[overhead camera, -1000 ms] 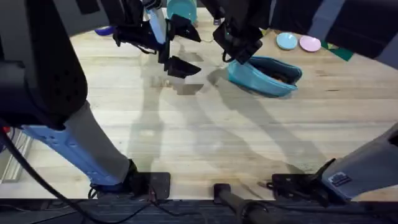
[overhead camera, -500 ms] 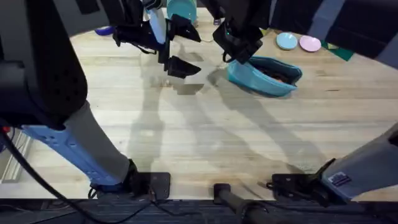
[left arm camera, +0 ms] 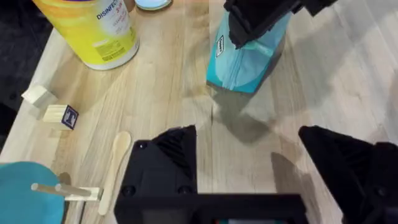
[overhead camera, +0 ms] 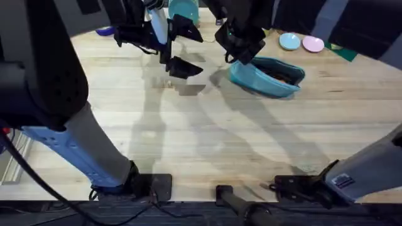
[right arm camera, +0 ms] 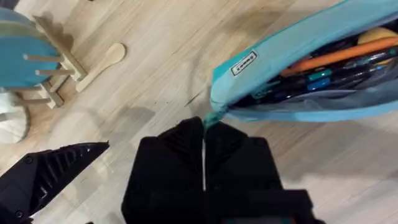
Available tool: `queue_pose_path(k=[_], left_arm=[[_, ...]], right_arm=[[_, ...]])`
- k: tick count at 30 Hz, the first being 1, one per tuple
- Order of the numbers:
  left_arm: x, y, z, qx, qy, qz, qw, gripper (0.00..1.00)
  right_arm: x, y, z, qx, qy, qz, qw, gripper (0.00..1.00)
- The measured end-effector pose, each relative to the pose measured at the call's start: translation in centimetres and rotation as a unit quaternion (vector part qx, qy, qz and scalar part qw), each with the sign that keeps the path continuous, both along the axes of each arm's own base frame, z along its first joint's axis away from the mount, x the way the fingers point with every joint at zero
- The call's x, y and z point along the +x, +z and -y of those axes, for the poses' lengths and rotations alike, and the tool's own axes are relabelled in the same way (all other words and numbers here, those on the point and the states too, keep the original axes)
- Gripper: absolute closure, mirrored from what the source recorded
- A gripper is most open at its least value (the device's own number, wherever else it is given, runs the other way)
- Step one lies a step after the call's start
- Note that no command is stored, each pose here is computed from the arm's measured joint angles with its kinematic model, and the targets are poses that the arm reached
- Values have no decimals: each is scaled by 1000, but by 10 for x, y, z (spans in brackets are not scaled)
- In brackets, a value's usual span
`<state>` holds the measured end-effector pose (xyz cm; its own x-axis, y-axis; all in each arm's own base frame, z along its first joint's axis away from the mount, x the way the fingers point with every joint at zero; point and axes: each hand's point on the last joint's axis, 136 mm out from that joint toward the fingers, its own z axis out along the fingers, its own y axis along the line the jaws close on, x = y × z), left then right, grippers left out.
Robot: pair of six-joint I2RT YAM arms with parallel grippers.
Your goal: Unzip the bag, pick up the pens from the table one at a time and place them inside, then zip the bag closed.
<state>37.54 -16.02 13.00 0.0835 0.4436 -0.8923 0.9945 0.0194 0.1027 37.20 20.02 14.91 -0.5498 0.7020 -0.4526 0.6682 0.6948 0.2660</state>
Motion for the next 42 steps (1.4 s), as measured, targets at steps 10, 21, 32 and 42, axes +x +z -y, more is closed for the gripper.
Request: queue_pose_path(k=[10,21,32,42], left_arm=[[1,0,9,2,-12,16,1000,6],[-7,-38,50,-24,-60,-20,998,6],[-7,-46,94,-83,-103,-1,991,7],[-16,-38,125,-99,-121,-26,987,7]], right_arm=[[0,0,0,0,0,0,1000,971],[0,0,0,1,0,1,1000,971],[1,0,0,1,0,1,1000,971],[1,0,0,1,0,1,1000,971]])
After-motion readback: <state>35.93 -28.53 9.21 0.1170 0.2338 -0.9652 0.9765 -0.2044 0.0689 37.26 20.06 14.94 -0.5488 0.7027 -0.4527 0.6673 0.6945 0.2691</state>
